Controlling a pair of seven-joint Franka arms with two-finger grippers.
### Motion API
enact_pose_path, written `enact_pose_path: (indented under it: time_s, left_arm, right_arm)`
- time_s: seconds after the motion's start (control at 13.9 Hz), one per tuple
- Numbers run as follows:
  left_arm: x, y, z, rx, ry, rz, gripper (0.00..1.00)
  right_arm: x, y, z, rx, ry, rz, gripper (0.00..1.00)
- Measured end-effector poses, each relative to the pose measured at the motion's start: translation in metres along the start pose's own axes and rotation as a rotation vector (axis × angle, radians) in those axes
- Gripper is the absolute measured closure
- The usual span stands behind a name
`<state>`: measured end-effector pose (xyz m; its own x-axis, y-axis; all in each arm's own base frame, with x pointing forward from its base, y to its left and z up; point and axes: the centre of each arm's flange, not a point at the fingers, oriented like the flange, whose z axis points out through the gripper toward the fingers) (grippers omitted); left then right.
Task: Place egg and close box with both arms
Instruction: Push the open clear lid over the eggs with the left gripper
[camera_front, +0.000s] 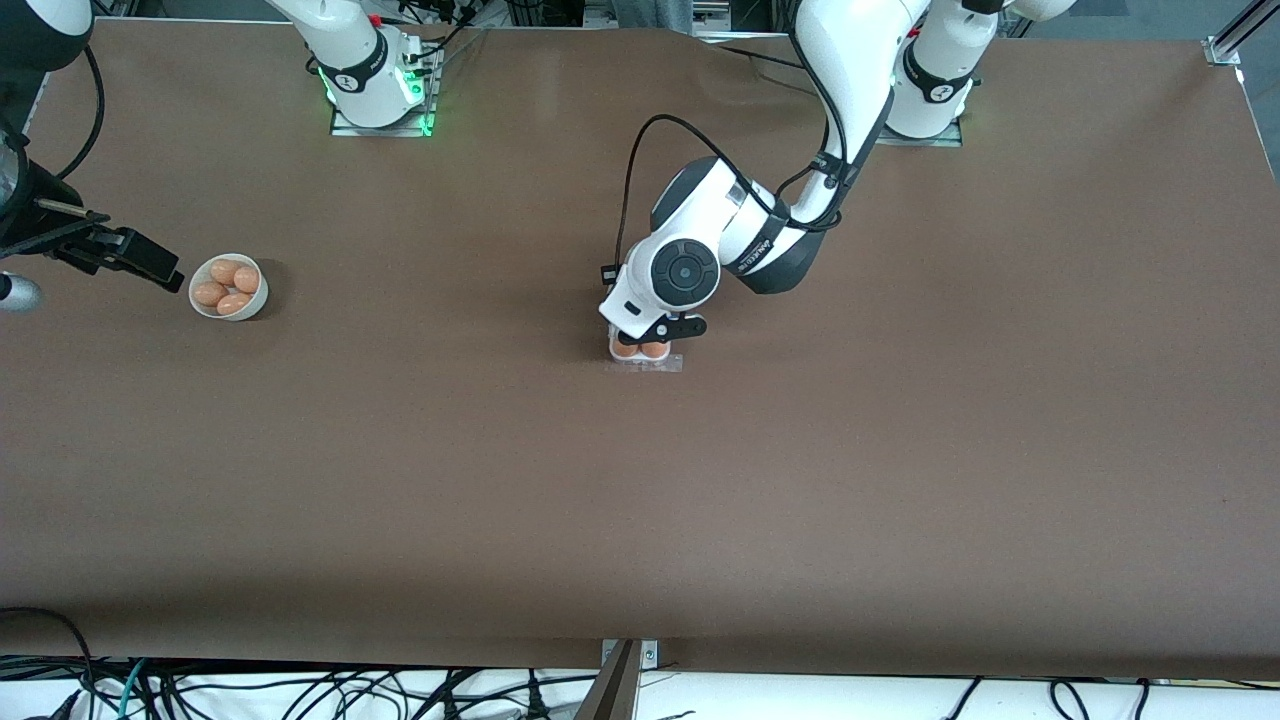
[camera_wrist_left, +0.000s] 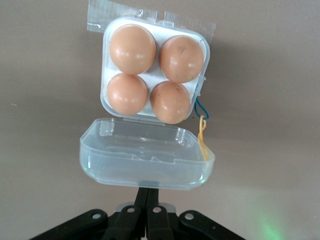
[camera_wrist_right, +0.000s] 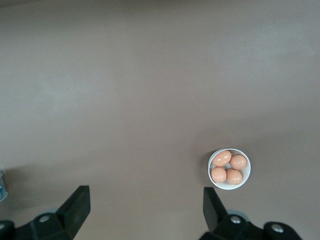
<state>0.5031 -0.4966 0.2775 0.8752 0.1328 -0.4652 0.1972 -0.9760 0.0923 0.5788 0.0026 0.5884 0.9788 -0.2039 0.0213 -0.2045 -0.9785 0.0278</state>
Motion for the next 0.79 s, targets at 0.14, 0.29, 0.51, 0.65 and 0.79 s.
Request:
enact_pose_path:
  time_s: [0.14,0.29,0.51,0.65,0.79]
  left_arm:
    - [0.001,0.001,0.007,0.018,0.007,0.005,0.95]
    - [0.004,-0.001,0.011,0.034,0.022,0.009,0.95]
    - [0.020,-0.006,-0.007,0.025,0.097,0.004,0.95]
    - [0.029,-0.009,-0.027,0.008,0.136,-0.006,0.94]
    - [0.037,-0.013,-0.043,-0.007,0.160,-0.016,0.92]
  right_arm:
    - [0.000,0.000,0.000,0.000,0.000,0.000,0.00]
    - [0.000,0.000,0.000,0.000,-0.001,0.000,0.00]
    - [0.000,0.000,0.000,0.000,-0.001,0.000,0.00]
    - [0.000,0.000,0.000,0.000,-0.001,0.000,0.00]
    - [0.000,0.000,0.000,0.000,-0.001,0.000,0.00]
